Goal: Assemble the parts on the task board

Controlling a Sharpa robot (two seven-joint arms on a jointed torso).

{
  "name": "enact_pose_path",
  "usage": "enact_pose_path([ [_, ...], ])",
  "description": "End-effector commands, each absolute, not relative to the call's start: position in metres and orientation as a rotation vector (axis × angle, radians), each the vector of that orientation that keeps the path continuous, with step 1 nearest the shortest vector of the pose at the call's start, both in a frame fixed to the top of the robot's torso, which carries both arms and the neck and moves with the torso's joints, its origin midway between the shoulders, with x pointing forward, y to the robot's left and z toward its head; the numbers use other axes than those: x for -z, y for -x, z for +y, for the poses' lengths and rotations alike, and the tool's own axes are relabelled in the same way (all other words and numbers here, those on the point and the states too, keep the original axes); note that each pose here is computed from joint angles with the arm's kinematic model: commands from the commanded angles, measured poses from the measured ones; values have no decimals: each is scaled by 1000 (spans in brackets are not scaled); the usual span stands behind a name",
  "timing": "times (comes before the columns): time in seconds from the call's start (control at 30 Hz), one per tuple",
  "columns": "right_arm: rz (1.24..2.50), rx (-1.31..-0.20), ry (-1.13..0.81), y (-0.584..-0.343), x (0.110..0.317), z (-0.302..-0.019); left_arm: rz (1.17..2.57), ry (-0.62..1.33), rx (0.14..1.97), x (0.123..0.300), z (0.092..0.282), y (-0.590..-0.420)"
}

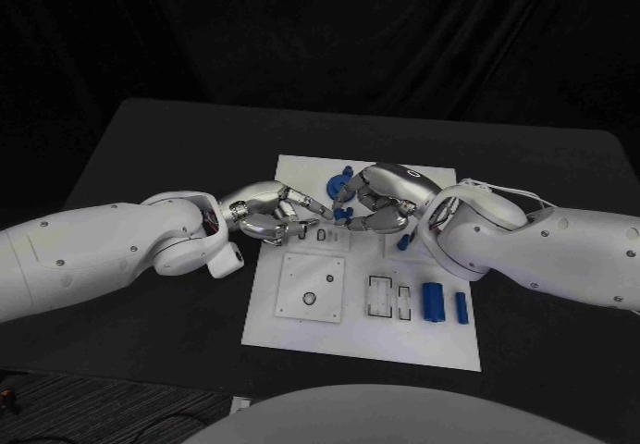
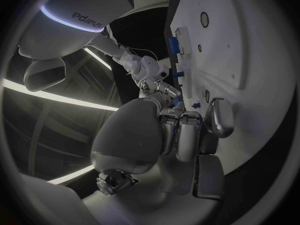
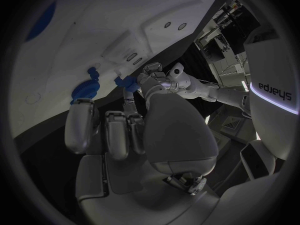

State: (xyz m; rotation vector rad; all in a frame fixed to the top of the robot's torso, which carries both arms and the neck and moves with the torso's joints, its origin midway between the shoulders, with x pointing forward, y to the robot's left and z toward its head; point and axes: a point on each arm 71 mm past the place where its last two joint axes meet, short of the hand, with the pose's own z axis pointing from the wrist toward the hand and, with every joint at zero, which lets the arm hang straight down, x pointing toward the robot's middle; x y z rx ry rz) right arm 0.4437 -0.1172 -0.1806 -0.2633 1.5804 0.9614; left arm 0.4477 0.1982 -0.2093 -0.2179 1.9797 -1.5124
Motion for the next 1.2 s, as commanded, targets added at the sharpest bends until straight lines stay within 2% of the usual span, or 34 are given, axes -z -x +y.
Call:
enact_pose_path([
  [0.03,1602,-951,269,-442,183,-115,1968,201,1555,208,193,-446],
  [1.2,1686,-908,272,-444,190,-116,1958,188,1575,207,188,-446],
])
